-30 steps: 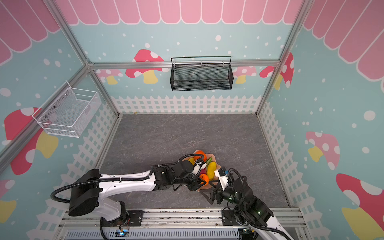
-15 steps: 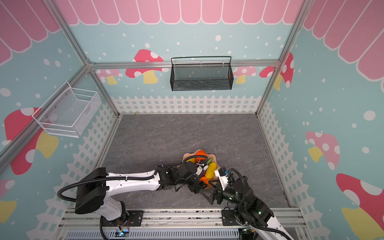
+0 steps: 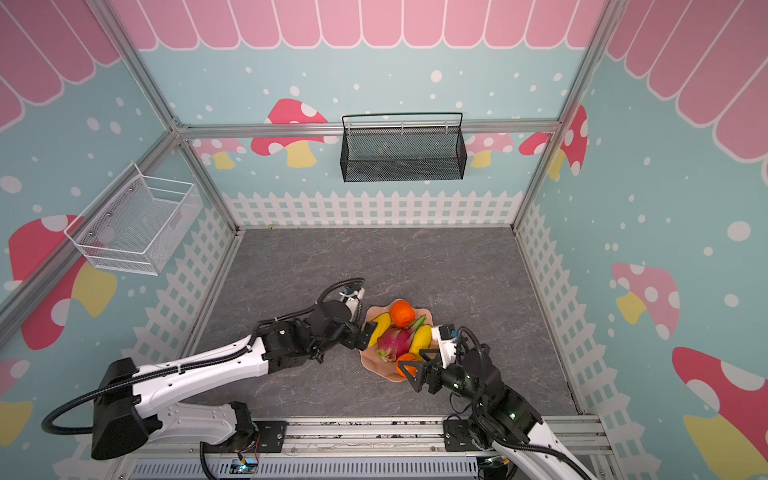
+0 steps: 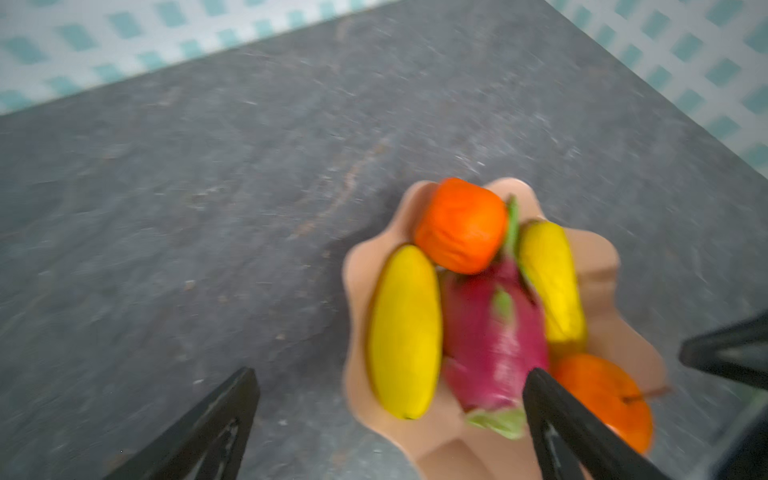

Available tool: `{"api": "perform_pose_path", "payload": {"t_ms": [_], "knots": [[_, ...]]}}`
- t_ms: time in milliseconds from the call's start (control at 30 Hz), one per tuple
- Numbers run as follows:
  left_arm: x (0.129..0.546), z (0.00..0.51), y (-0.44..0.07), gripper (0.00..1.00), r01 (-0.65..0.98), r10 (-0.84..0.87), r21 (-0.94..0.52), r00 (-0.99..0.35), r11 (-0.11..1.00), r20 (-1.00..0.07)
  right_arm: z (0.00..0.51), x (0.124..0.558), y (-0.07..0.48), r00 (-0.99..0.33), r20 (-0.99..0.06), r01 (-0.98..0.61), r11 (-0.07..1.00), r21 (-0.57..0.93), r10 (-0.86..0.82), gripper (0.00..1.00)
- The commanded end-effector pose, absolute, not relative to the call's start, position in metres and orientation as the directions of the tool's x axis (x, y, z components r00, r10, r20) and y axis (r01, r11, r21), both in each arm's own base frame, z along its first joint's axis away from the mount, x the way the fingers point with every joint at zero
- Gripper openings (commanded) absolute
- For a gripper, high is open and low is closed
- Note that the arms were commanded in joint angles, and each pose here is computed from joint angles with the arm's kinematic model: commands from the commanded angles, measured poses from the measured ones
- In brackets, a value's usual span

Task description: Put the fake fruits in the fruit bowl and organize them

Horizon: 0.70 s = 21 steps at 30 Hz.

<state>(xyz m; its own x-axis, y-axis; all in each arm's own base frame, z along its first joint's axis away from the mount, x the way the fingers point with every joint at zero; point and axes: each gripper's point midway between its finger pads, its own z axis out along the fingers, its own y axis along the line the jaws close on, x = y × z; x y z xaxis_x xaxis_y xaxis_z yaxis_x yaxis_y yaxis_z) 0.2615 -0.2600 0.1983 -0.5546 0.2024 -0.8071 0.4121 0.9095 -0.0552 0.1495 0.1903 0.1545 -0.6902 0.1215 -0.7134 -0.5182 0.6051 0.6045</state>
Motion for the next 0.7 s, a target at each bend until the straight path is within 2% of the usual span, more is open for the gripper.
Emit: {"api": "perform_pose_path", "payload": {"t_ms": [0,133,200,300,367,500,667], "knots": [[0.28,0.219,-0.191,1.0,0.196,0.068,-0.035,-0.495,0.98,-0.866,0.187,0.175,0.213,-0.612,-0.783,-0.595,0.584,0.552,0.117,0.96],[0.304,0.237,-0.106,0.99,-0.047,-0.131,-0.122,-0.356,0.991,-0.925,0.222,0.232,0.225,-0.506,-0.86,-0.618,0.67,0.411,0.062,0.96],[0.314,0.235,-0.067,1.0,-0.161,-0.191,-0.148,-0.303,0.976,-0.934,0.241,0.269,0.214,-0.468,-0.879,-0.604,0.694,0.391,0.088,0.97],[0.327,0.216,-0.011,1.0,-0.349,-0.215,-0.114,-0.266,0.93,-0.94,0.247,0.332,0.155,-0.385,-0.913,-0.442,0.843,0.308,0.132,0.97],[0.335,0.196,0.014,1.0,-0.428,-0.201,-0.074,-0.26,0.901,-0.945,0.241,0.358,0.096,-0.291,-0.948,-0.224,0.953,0.203,0.133,0.97],[0.349,0.17,0.038,1.0,-0.479,-0.192,-0.033,-0.286,0.877,-0.939,0.224,0.354,0.014,-0.156,-0.983,0.064,0.994,0.085,0.094,0.97],[0.367,0.153,0.044,1.0,-0.428,-0.106,-0.022,-0.174,0.903,-0.979,0.19,0.328,-0.026,-0.059,-0.997,0.19,0.98,-0.057,-0.047,0.97]]}}
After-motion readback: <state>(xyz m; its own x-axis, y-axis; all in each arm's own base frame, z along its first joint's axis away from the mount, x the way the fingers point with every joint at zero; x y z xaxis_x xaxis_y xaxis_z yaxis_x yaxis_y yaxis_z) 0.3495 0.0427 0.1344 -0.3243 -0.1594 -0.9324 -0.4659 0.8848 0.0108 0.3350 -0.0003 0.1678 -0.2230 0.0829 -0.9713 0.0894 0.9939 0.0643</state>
